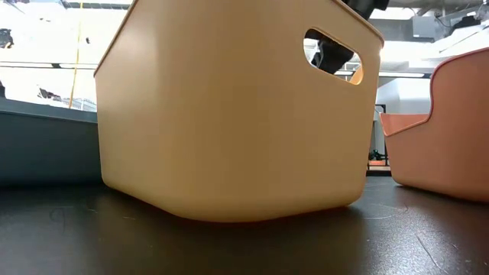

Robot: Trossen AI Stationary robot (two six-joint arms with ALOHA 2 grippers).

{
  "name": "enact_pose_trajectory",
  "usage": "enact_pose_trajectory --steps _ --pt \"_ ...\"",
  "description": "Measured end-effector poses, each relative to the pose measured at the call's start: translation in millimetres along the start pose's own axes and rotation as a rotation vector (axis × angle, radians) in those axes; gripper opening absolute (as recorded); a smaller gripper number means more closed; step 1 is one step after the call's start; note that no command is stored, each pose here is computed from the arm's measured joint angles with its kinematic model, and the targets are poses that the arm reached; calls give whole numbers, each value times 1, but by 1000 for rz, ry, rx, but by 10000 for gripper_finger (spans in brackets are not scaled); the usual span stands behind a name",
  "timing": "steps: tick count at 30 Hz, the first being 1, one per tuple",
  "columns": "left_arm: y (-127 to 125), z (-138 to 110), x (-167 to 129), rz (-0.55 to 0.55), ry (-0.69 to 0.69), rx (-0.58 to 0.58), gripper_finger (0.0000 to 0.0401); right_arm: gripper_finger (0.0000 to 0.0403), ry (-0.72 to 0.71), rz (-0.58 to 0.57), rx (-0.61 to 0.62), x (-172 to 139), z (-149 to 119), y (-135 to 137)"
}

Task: Sort candy
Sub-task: Adjust the bins

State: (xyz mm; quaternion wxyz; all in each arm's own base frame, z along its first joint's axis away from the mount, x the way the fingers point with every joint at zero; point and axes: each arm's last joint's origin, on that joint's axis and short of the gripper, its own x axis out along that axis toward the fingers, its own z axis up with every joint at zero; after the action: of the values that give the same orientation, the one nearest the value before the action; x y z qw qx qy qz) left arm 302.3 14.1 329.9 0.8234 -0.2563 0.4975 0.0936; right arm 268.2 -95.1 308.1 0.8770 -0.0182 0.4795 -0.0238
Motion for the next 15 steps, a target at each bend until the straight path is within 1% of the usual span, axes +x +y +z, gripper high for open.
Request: enact_pose_trajectory --steps 2,4,7,9,11,15 --pt "3 -2 9 51 54 -7 149 92 -12 -4 18 -1 1 -1" --pt "5 0 22 74 95 3 185 108 -32 -15 31 -5 4 -4" --pt "6 2 41 90 144 36 221 134 -71 -31 43 -14 11 -7" --pt "7 3 53 101 178 34 232 152 -89 -39 44 -19 14 -9" --pt "9 4 62 111 211 26 234 167 -103 -43 44 -24 18 -9" --pt "12 4 75 128 248 37 223 185 -136 -53 39 -32 24 -10"
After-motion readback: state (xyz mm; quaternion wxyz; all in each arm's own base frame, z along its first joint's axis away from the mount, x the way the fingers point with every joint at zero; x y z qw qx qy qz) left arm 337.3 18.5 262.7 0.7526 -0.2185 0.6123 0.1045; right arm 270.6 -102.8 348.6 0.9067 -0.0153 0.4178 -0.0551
